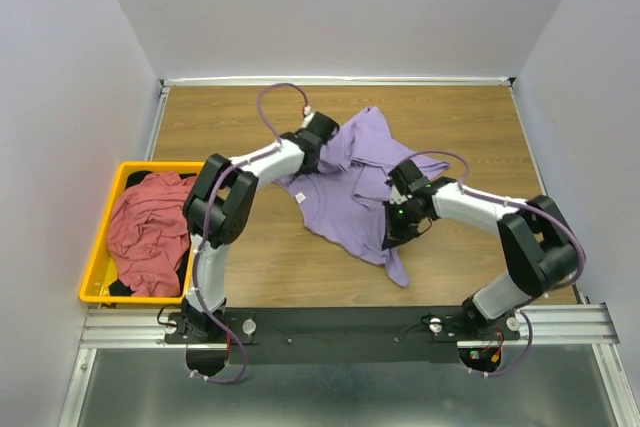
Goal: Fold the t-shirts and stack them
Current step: Flatten the tshirt out
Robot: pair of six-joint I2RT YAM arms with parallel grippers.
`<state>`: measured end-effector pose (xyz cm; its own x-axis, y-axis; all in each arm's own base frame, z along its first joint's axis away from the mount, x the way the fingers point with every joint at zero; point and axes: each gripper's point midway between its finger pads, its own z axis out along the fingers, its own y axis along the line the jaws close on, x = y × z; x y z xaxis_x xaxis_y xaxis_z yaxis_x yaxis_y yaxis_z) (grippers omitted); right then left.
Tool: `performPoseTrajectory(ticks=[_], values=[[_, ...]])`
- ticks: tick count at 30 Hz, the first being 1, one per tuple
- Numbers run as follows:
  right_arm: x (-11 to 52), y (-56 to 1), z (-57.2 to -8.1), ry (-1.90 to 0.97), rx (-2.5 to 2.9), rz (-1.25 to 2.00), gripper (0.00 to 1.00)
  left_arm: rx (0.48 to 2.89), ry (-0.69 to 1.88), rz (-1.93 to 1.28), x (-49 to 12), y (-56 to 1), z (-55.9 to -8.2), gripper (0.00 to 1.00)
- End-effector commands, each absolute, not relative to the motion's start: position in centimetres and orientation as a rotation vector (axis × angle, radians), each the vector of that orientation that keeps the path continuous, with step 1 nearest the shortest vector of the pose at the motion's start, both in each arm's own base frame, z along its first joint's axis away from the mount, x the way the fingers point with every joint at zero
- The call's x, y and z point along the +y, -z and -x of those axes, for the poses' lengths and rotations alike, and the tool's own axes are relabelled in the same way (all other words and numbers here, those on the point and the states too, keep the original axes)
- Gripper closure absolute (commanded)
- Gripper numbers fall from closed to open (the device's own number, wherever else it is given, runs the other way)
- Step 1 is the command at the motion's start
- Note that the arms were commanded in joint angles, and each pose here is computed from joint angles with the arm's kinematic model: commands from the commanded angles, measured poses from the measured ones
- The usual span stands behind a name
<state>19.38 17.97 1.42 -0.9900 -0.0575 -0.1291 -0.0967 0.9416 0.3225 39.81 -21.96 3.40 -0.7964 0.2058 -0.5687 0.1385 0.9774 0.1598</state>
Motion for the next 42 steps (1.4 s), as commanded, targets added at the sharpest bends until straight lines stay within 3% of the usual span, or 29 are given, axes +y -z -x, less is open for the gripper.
performPoseTrajectory(ticks=[1,5,6,8,9,10,12,13,17,19,20,27,34,42], values=[[24.4,-2.1,-20.4,-0.800,2.968,0.250,0.98,2.401,-0.279,-0.179,-18.4,-4.9,-47.2,1.00],[31.4,-3.3,-22.8,-0.899,2.917,0.389,0.94,2.398,-0.274,-0.128,-16.7,-3.9,-53.4,1.00],[33.7,-4.8,-23.5,-0.942,2.864,0.444,0.92,2.336,-0.237,-0.108,-17.4,-6.4,-55.9,0.98],[35.1,-5.0,-23.9,-0.963,2.852,0.466,0.79,2.317,-0.240,-0.098,-17.0,-7.3,-57.6,0.89],[35.5,-5.5,-24.2,-0.971,2.834,0.473,0.72,2.311,-0.250,-0.110,-16.9,-7.2,-58.3,0.82],[35.6,-6.0,-24.8,-0.953,2.808,0.474,0.61,2.266,-0.229,-0.094,-17.0,-9.2,-59.5,0.56],[34.4,-7.1,-26.5,-0.818,2.730,0.466,0.53,2.219,-0.218,-0.072,-17.0,-11.6,-59.9,0.28],[33.7,-7.4,-27.2,-0.762,2.706,0.459,0.48,2.225,-0.215,-0.066,-16.9,-11.7,-59.5,0.25],[27.5,-9.2,-30.5,-0.434,2.596,0.388,0.45,2.180,-0.106,-0.001,-16.7,-16.3,-56.5,0.22],[24.1,-9.4,-32.4,-0.297,2.567,0.329,0.45,2.235,-0.084,0.031,-16.2,-14.8,-53.7,0.22],[22.6,-9.3,-32.8,-0.230,2.560,0.337,0.45,2.194,-0.037,0.051,-16.3,-17.4,-52.6,0.22],[13.1,-9.0,-37.8,0.081,2.535,0.150,0.46,2.338,0.167,0.031,-18.1,-14.1,-42.4,0.27],[9.1,-6.7,-40.4,0.060,2.611,-0.002,0.46,2.503,0.232,-0.018,-19.6,-7.0,-35.6,0.27],[7.8,-4.9,-39.3,0.001,2.674,-0.043,0.46,2.569,0.205,-0.046,-19.5,-3.4,-34.7,0.27]])
